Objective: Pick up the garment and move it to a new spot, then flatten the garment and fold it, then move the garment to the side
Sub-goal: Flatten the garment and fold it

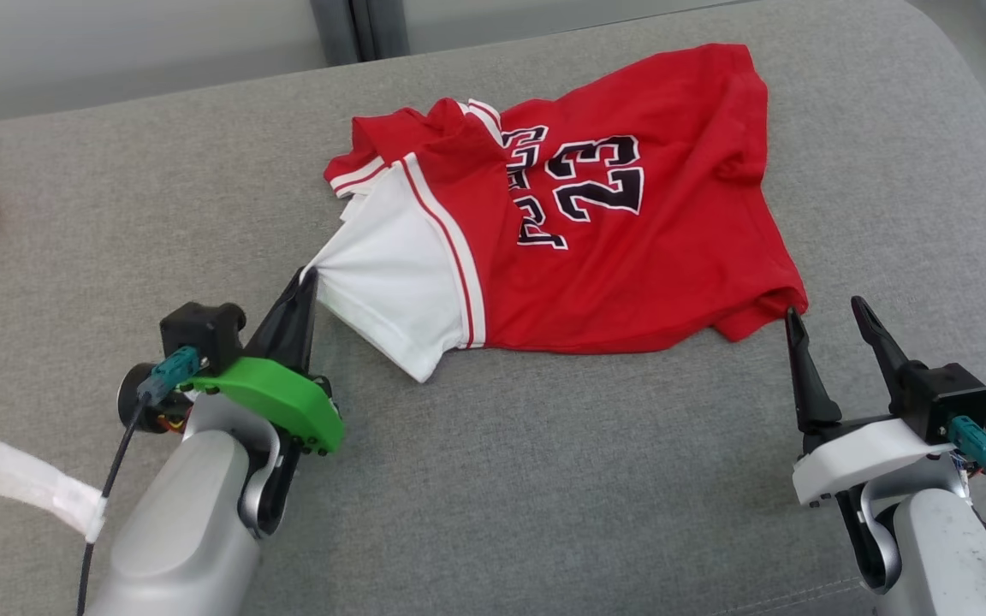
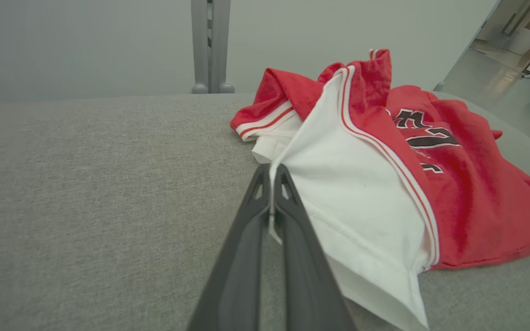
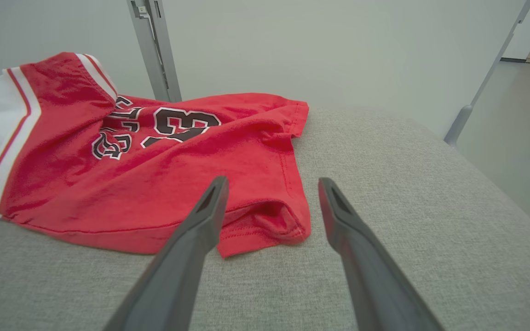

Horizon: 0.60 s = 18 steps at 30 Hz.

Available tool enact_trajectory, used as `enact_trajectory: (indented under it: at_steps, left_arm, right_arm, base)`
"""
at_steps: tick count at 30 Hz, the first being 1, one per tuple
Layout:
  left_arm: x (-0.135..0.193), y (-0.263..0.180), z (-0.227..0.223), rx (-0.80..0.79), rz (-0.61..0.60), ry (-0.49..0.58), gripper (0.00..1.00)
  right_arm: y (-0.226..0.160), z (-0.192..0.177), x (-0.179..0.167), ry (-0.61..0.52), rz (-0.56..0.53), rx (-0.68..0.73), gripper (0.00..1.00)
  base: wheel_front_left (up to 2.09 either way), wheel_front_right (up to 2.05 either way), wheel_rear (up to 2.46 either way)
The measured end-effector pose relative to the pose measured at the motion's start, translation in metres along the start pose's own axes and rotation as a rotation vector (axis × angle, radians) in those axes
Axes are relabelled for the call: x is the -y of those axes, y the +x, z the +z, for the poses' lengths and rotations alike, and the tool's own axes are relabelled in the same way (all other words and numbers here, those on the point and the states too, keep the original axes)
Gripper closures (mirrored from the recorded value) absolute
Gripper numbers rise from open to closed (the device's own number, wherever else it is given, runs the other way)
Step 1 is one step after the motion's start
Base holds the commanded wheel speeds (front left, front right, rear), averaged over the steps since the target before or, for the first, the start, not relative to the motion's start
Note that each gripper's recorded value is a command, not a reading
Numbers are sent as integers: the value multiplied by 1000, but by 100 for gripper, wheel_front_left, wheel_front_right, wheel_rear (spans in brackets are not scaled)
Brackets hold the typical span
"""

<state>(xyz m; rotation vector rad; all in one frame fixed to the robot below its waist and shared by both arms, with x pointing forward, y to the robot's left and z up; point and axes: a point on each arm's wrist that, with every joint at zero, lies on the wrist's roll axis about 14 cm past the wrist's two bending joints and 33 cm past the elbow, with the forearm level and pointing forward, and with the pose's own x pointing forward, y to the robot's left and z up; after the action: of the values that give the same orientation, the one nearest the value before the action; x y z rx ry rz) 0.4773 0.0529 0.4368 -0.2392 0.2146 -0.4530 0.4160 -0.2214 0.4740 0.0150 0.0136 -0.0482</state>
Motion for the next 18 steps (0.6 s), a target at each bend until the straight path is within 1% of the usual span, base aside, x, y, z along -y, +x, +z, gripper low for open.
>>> enact_trajectory:
  at_steps: [5,9,13,15,18]
  left_arm:
    - [-23,-35,8,57,86,-57,100]
    - [-39,-65,9,70,164,-100,100]
    - [-55,-98,-4,50,265,-181,100]
    - [-59,-111,-13,40,304,-235,100]
    - [-65,-125,-27,17,355,-287,100]
  right_arm:
    - [1,3,-7,6,18,10,0]
    - [1,5,-12,4,31,18,0]
    - [1,6,-18,4,46,23,0]
    - [0,6,-20,0,54,23,0]
    - [-6,3,-20,-3,54,14,0]
  base:
    - [0,0,0]
    - [0,0,0]
    - [0,0,0]
    - [0,0,0]
    - [0,0,0]
